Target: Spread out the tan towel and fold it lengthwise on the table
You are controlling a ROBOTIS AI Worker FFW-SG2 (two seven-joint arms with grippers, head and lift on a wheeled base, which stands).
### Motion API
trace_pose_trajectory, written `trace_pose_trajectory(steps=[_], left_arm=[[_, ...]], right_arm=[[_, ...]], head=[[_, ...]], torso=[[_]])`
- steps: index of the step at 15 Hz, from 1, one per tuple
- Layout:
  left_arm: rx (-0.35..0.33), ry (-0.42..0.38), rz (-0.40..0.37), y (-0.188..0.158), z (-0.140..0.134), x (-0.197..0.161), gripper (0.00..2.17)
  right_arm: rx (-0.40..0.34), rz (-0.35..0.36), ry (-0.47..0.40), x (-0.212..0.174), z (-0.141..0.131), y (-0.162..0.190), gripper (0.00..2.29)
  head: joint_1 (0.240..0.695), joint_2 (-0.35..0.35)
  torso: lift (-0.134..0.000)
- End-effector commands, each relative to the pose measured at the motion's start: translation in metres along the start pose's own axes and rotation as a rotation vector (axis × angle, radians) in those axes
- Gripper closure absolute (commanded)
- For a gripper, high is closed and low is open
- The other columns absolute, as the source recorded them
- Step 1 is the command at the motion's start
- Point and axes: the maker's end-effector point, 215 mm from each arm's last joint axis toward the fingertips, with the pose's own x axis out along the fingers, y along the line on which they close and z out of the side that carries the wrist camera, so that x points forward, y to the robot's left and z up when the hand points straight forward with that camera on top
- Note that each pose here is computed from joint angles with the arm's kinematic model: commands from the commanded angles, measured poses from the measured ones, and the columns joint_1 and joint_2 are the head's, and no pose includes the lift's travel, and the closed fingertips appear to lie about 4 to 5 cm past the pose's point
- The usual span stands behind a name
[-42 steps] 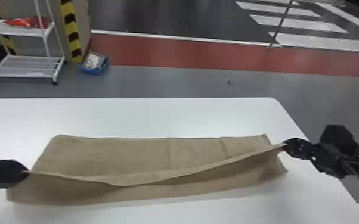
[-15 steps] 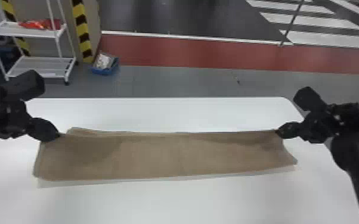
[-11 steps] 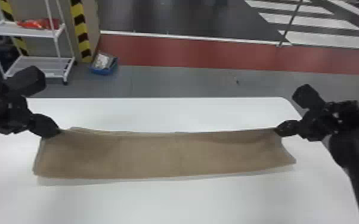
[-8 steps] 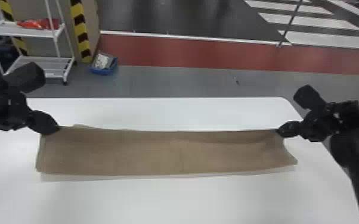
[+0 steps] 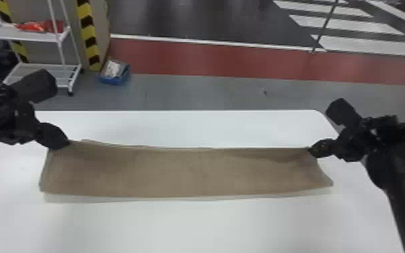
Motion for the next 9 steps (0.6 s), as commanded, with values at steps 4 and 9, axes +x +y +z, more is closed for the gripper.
trace_pose_trajectory(steps=[4,9], left_arm=[[0.003,-0.006,0.002,0.007,0.01,-0.01,2.0],[0.009,-0.013,0.016,0.012,0.022,-0.013,2.0]], right_arm=[[0.002,0.013,-0.004,0.004,0.001,0.008,1.3],[0.004,0.017,-0.003,0.004,-0.002,0.011,1.3]], head=[[0.695,-0.168],[0.695,-0.165]], torso=[[-0.124],[-0.124]])
